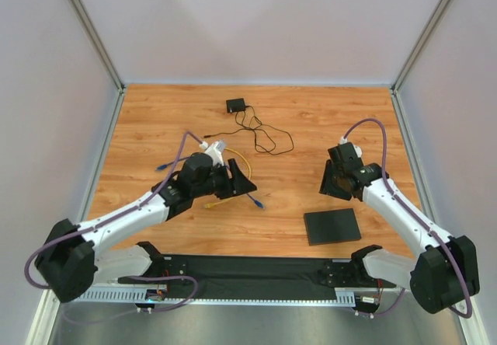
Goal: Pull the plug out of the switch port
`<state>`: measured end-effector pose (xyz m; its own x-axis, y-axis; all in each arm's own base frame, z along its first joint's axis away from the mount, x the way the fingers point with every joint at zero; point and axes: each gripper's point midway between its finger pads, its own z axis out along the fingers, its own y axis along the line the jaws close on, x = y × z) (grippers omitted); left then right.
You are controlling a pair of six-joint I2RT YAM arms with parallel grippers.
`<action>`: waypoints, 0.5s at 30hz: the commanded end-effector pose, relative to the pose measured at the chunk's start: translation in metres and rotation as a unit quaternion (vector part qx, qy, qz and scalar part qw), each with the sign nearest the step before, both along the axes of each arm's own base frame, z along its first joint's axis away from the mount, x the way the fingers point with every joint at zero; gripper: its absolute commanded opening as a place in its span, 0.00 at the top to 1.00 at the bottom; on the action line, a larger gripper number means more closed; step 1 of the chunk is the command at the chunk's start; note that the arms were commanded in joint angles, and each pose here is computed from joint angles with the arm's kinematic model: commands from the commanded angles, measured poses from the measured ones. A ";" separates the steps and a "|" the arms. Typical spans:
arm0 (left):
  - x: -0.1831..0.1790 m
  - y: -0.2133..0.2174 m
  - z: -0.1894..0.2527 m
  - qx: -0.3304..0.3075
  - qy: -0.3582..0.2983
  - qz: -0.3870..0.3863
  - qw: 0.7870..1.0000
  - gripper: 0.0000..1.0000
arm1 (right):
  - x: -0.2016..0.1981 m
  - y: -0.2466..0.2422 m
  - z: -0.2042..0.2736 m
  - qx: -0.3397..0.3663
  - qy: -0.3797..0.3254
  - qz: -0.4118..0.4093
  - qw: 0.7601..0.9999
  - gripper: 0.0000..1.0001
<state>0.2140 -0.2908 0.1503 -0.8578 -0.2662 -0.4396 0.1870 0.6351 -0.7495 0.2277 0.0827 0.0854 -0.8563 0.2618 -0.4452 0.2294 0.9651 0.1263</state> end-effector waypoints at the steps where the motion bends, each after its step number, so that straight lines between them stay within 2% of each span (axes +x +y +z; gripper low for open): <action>1: -0.002 0.014 0.027 -0.058 -0.053 -0.005 0.997 0.34 | 0.011 0.013 0.018 0.026 -0.044 0.035 0.998 0.53; 2: 0.001 0.029 0.017 -0.060 -0.046 0.011 0.997 0.34 | 0.011 0.015 0.019 0.034 -0.045 0.040 0.998 0.53; 4: -0.002 0.047 0.029 -0.080 -0.071 0.022 0.994 0.31 | 0.010 0.018 0.019 0.040 -0.046 0.047 0.997 0.52; 5: -0.001 0.061 0.020 -0.074 -0.068 0.033 0.994 0.30 | 0.009 0.019 0.018 0.043 -0.045 0.048 0.997 0.46; 7: -0.006 0.076 0.034 -0.082 -0.102 0.038 0.991 0.27 | 0.007 0.020 0.017 0.047 -0.043 0.049 0.997 0.37; 8: -0.008 0.087 0.027 -0.071 -0.092 0.046 0.992 0.24 | 0.004 0.021 0.014 0.051 -0.039 0.053 0.997 0.33; 9: -0.012 0.093 0.035 -0.067 -0.120 0.044 0.990 0.20 | 0.002 0.021 0.013 0.052 -0.038 0.053 0.997 0.24; 10: -0.016 0.097 0.031 -0.057 -0.116 0.043 0.991 0.08 | 0.001 0.021 0.014 0.056 -0.042 0.049 0.996 0.19; 11: -0.021 0.099 0.032 -0.053 -0.122 0.035 0.991 0.04 | -0.001 0.021 0.012 0.058 -0.041 0.048 0.996 0.14; 12: -0.025 0.101 0.036 -0.048 -0.137 0.026 0.989 0.02 | -0.001 0.020 0.012 0.061 -0.043 0.045 0.996 0.02; 15: -0.037 0.099 0.033 -0.050 -0.122 0.001 0.991 0.00 | -0.004 0.022 0.014 0.071 -0.048 0.039 0.996 0.00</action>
<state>0.1955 -0.1896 0.1922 -0.6764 -0.4175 -0.6068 0.3344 0.5600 -0.7580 0.2187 0.0978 0.0895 -0.8565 0.2390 -0.4574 0.1462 0.9624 0.2291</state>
